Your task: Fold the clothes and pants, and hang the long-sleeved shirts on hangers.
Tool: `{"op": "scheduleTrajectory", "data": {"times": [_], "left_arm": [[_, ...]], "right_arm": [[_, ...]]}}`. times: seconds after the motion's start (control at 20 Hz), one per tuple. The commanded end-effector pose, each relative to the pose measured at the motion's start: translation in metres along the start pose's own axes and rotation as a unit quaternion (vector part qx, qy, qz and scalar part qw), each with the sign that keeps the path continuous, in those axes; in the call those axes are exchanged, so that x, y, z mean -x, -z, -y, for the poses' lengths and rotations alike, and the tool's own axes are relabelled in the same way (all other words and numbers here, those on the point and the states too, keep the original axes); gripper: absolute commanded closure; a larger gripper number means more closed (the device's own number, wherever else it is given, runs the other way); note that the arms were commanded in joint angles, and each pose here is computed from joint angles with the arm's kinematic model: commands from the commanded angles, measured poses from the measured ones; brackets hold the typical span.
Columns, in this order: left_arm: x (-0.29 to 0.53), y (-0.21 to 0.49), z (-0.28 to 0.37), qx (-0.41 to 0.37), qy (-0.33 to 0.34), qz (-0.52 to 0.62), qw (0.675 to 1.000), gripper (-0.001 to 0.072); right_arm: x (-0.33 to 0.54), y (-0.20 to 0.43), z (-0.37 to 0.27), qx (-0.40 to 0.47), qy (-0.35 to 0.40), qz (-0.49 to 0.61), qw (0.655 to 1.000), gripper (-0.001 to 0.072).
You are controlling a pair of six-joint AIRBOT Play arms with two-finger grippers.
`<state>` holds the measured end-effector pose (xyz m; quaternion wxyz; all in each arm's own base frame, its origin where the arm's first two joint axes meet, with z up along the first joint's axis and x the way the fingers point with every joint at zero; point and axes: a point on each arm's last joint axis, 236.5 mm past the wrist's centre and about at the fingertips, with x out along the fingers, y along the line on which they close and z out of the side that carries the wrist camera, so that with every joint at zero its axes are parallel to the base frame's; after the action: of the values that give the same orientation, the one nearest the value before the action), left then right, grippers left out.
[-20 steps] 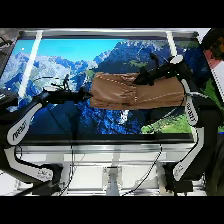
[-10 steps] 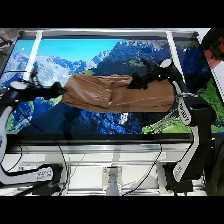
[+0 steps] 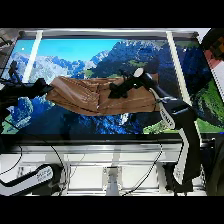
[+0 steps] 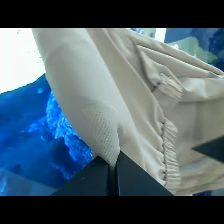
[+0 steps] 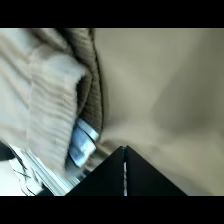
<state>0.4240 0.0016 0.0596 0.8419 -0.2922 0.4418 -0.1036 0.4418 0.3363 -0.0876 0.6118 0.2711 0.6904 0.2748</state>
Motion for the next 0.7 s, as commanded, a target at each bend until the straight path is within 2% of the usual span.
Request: {"op": "scheduleTrajectory", "data": {"times": [0.0, 0.15, 0.35, 0.65], "left_arm": [[0.01, 0.002, 0.016, -0.016, 0.013, -0.011, 1.0, 0.0694], [0.009, -0.003, 0.048, -0.057, 0.03, -0.011, 0.998, 0.0694], [-0.005, 0.001, 0.127, -0.125, 0.079, -0.027, 0.989, 0.0695], [-0.078, 0.053, 0.261, -0.165, 0.161, -0.113, 0.966, 0.0695]], "right_arm": [[-0.026, -0.001, -0.007, -0.057, 0.005, 0.015, 0.998, 0.07], [0.002, -0.027, -0.003, -0.053, 0.007, 0.053, 0.997, 0.0702], [0.109, -0.074, 0.031, -0.031, 0.069, 0.132, 0.988, 0.0701], [0.253, -0.071, 0.093, -0.06, 0.096, 0.174, 0.978, 0.07]]}}
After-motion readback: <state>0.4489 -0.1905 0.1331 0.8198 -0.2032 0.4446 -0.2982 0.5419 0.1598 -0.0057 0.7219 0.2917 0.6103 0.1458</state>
